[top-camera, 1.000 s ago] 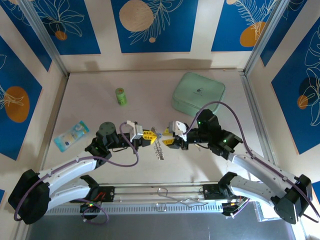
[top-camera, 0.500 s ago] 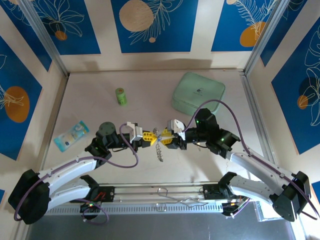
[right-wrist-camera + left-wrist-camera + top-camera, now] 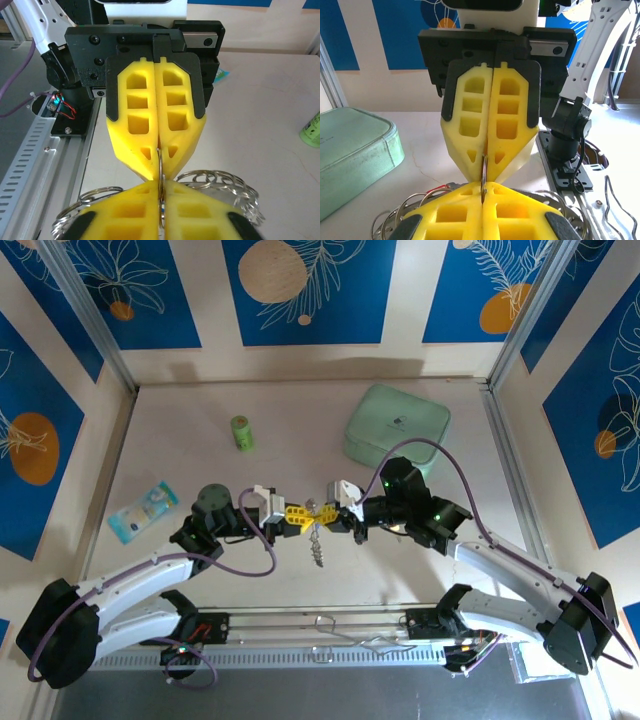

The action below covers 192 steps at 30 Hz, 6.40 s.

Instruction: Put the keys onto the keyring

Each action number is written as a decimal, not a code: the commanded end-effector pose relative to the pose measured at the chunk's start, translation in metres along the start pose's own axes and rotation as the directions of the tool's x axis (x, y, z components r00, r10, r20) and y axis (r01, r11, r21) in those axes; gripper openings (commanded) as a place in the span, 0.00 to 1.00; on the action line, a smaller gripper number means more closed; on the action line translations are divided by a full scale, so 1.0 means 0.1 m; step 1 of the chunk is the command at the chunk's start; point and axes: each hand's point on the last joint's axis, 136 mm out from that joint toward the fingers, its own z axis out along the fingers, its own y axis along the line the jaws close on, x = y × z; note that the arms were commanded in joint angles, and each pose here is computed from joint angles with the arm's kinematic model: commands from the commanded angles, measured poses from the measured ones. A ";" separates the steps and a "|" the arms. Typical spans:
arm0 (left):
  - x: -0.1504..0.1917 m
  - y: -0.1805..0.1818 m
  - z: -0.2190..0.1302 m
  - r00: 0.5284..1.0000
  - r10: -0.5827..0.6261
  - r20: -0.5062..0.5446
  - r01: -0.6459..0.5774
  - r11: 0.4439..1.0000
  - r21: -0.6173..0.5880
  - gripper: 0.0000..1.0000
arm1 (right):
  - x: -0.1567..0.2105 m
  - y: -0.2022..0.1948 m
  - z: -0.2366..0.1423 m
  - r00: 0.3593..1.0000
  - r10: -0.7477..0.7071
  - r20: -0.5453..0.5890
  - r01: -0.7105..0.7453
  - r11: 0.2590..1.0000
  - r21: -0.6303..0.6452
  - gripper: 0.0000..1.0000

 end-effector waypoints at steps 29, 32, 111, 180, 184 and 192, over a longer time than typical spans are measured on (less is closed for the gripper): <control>0.08 -0.12 0.03 0.974 0.105 -0.200 -0.095 0.994 0.057 0.00 | 0.05 0.15 0.02 0.967 -0.051 -0.248 0.018 0.991 -0.131 0.09; 0.06 -0.07 0.03 0.983 0.078 -0.167 -0.076 0.997 0.018 0.00 | 0.04 0.12 -0.08 0.988 -0.012 -0.157 -0.004 0.995 -0.104 0.31; -0.07 -0.06 0.05 0.996 0.087 0.026 -0.086 0.995 -0.047 0.08 | 0.07 0.05 0.04 0.995 0.099 -0.009 -0.100 0.992 -0.083 0.00; 0.20 -0.12 0.10 0.981 0.070 -0.183 -0.067 0.998 0.021 0.00 | 0.43 -0.08 -0.03 0.923 -0.271 -0.274 0.311 0.943 0.117 0.28; 0.18 -0.11 0.10 0.982 0.065 -0.178 -0.065 0.998 0.006 0.00 | 0.45 -0.04 -0.04 0.909 -0.296 -0.292 0.339 0.934 0.110 0.22; 0.12 -0.06 0.09 0.987 0.039 -0.154 -0.044 0.998 -0.034 0.00 | 0.48 0.06 -0.03 0.886 -0.344 -0.309 0.384 0.920 0.077 0.08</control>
